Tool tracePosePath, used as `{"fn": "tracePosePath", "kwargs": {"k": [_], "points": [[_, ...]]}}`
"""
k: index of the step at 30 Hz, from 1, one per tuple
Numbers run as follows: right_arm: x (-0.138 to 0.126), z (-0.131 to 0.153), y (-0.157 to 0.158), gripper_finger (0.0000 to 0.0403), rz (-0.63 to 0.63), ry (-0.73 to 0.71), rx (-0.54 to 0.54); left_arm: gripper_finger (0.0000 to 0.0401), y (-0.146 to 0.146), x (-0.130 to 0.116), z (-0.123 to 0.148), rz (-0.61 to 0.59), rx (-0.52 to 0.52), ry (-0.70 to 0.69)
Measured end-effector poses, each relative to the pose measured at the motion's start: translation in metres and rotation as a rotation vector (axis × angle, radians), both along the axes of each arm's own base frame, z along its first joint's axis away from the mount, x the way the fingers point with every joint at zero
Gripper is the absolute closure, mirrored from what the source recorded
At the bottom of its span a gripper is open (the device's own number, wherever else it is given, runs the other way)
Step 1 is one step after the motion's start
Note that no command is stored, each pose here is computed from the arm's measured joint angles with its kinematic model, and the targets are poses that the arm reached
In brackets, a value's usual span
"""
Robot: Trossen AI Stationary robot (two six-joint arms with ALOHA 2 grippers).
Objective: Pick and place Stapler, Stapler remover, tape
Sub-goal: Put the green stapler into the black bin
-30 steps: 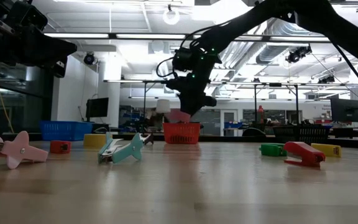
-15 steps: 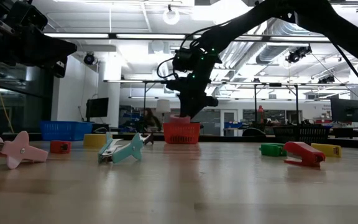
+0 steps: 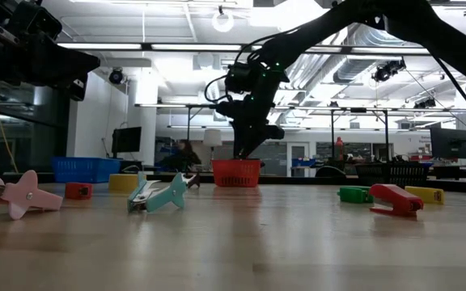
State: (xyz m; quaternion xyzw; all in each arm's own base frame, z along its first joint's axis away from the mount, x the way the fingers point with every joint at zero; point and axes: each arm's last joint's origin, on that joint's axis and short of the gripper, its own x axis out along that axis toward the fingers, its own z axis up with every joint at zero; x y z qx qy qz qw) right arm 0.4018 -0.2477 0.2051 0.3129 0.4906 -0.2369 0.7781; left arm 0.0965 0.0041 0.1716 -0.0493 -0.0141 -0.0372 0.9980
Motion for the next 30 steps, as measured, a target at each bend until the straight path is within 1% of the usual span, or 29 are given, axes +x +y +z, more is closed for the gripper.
{"fn": "tracePosePath", "kwargs": {"k": [10,16,24,30], "points": [[-0.002,0.002,-0.001,0.0292,-0.017,-0.016,0.033,0.0400,0.000,0.000,0.000,0.000,0.000,0.000],[-0.002,0.001,0.002,0.0292,0.009,-0.023,0.084,0.0400,0.000,0.000,0.000,0.000,0.000,0.000],[-0.011,-0.002,0.007,0.0293,0.008,0.072,0.152,0.0400,0.000,0.000,0.000,0.000,0.000,0.000],[-0.019,0.001,0.015,0.0293,0.046,0.147,0.176,0.0400,0.000,0.000,0.000,0.000,0.000,0.000]]}}
